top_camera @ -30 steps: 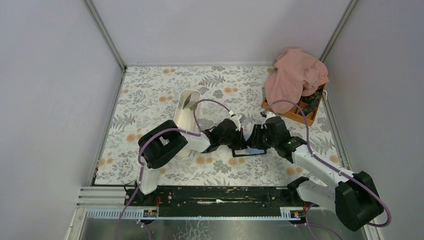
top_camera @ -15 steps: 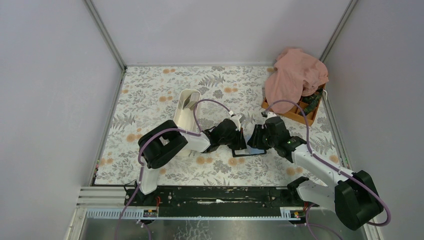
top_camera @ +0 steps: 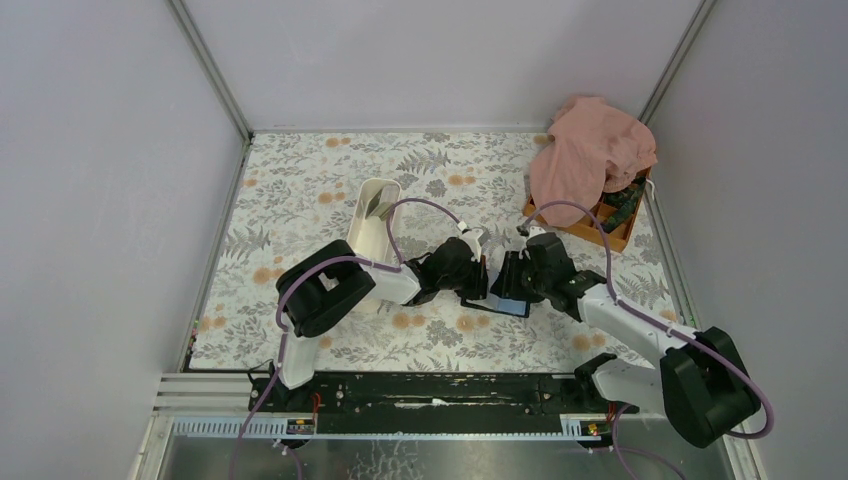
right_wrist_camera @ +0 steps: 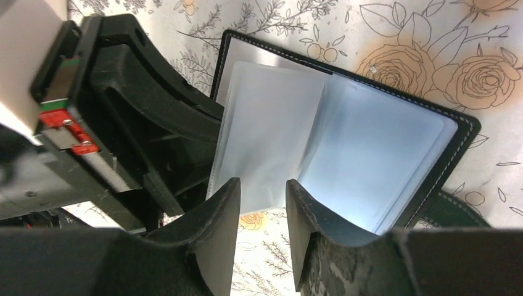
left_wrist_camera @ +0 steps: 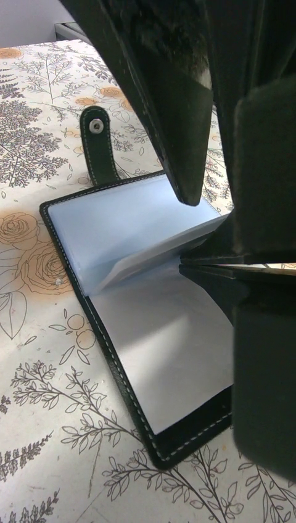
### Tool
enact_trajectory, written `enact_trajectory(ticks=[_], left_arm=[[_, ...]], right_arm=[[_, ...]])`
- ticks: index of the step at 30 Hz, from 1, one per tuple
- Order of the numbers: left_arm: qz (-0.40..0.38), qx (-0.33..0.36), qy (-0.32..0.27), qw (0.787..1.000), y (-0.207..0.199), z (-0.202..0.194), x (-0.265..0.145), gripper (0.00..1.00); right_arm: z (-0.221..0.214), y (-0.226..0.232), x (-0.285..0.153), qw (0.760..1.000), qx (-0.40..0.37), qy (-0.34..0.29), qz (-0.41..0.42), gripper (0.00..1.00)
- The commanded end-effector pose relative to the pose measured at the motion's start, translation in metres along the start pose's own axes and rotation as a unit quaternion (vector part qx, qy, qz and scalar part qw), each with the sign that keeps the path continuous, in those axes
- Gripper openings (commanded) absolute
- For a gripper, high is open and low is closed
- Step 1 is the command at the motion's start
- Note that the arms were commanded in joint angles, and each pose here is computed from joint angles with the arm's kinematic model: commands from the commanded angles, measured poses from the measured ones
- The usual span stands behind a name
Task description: Take the credit cards out of the card holder
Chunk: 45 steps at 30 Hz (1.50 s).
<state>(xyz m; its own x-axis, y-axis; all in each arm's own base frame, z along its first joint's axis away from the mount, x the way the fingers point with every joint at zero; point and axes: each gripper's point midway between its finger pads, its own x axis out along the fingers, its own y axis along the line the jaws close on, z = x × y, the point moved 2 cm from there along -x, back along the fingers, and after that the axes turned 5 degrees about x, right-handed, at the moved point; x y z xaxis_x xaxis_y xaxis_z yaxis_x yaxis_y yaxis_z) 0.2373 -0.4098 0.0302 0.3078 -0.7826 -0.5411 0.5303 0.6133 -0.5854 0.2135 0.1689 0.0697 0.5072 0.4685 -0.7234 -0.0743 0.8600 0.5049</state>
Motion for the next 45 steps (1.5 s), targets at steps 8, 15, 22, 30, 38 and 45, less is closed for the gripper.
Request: enact_trajectory(ticks=[8, 15, 22, 30, 38, 45], left_arm=[[0.010, -0.002, 0.019, 1.000, 0.009, -0.012, 0.002, 0.00], [0.012, -0.002, 0.022, 1.000, 0.011, -0.014, 0.001, 0.00], [0.015, -0.001, 0.024, 1.000, 0.013, -0.015, 0.000, 0.00], [0.191, 0.066, 0.001, 0.979, 0.061, 0.007, -0.044, 0.00], [0.257, 0.068, -0.067, 0.962, 0.064, 0.037, -0.082, 0.00], [0.202, 0.083, -0.088, 0.972, 0.045, 0.047, -0.078, 0.00]], right_arm=[[-0.009, -0.023, 0.018, 0.998, -0.007, 0.027, -0.059, 0.40], [-0.007, -0.028, 0.019, 0.997, 0.002, 0.018, -0.076, 0.34], [-0.003, -0.002, 0.021, 1.000, 0.021, 0.005, 0.000, 0.27], [-0.001, -0.018, 0.018, 0.999, 0.035, -0.019, -0.036, 0.32], [-0.001, -0.024, 0.022, 0.998, 0.051, -0.026, -0.036, 0.33], [-0.006, -0.024, 0.030, 0.998, 0.054, -0.012, -0.029, 0.33]])
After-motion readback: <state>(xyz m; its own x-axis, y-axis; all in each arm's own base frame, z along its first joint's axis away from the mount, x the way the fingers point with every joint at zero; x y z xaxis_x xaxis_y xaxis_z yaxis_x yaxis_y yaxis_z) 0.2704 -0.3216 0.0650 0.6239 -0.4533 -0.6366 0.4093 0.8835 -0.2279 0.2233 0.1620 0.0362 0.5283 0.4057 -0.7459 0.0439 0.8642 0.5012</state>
